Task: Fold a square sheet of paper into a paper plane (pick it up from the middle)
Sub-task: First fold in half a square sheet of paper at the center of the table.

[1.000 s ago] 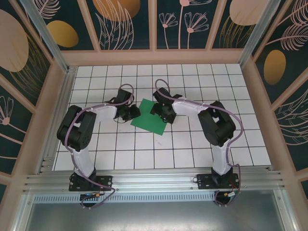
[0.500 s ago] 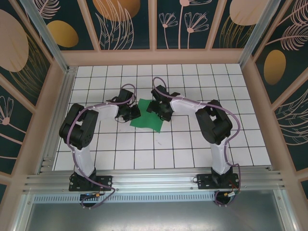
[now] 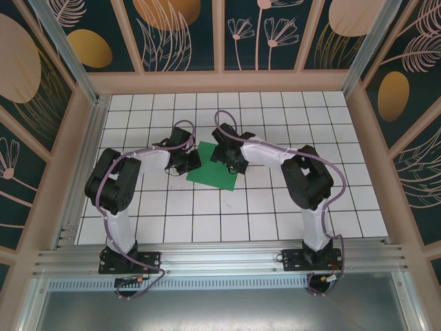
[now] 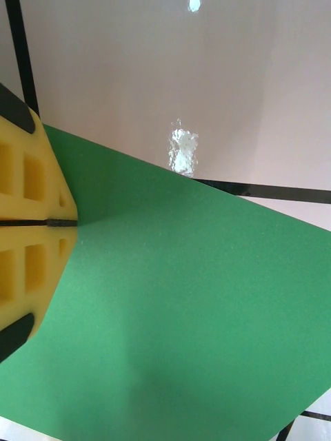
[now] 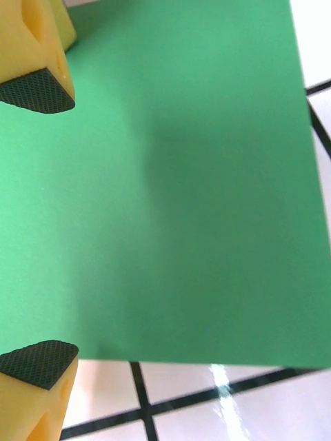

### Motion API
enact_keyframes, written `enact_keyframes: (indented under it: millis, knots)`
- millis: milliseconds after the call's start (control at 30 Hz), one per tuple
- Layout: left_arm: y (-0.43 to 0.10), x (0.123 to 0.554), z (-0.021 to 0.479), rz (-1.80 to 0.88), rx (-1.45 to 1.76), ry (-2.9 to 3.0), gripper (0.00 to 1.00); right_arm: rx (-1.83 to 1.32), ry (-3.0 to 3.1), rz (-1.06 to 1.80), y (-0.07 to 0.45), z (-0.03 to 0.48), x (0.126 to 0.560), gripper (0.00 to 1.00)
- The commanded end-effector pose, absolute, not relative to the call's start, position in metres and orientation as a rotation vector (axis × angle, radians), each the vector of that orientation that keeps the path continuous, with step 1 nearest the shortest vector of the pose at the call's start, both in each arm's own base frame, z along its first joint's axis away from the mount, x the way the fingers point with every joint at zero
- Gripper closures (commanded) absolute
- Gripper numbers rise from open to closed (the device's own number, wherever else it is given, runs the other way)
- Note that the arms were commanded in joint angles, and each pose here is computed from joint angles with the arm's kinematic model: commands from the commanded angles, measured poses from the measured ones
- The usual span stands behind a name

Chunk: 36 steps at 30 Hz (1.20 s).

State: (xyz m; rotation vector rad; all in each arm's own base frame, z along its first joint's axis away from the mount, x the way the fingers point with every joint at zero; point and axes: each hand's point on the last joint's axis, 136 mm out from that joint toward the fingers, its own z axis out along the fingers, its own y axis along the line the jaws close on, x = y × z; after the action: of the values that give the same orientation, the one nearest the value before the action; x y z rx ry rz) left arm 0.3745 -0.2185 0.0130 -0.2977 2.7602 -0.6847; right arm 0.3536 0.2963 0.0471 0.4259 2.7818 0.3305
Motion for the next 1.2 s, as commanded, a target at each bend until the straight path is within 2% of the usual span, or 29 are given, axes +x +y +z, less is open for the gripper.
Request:
enact_keyframes:
  millis: [0,433,767,967,1167]
  knots:
    - [-0.208,0.360,-0.010,-0.592,-0.328,2.834,0.91,0.426,2.793,0.304,0.301,0.046,0.357,0.11]
    - [-0.209,0.357,-0.012,-0.603,-0.329,2.843,0.92,0.443,2.852,0.231,0.299,0.016,0.355,0.07]
    - [-0.215,0.354,-0.014,-0.666,-0.314,2.842,0.95,0.336,2.872,0.562,0.340,0.020,0.359,0.06]
    - [-0.217,0.352,-0.013,-0.690,-0.307,2.840,0.95,0.305,2.848,0.603,0.345,0.029,0.363,0.05]
    - [-0.221,0.352,-0.008,-0.728,-0.294,2.826,0.95,0.294,2.835,0.579,0.342,0.031,0.367,0.15]
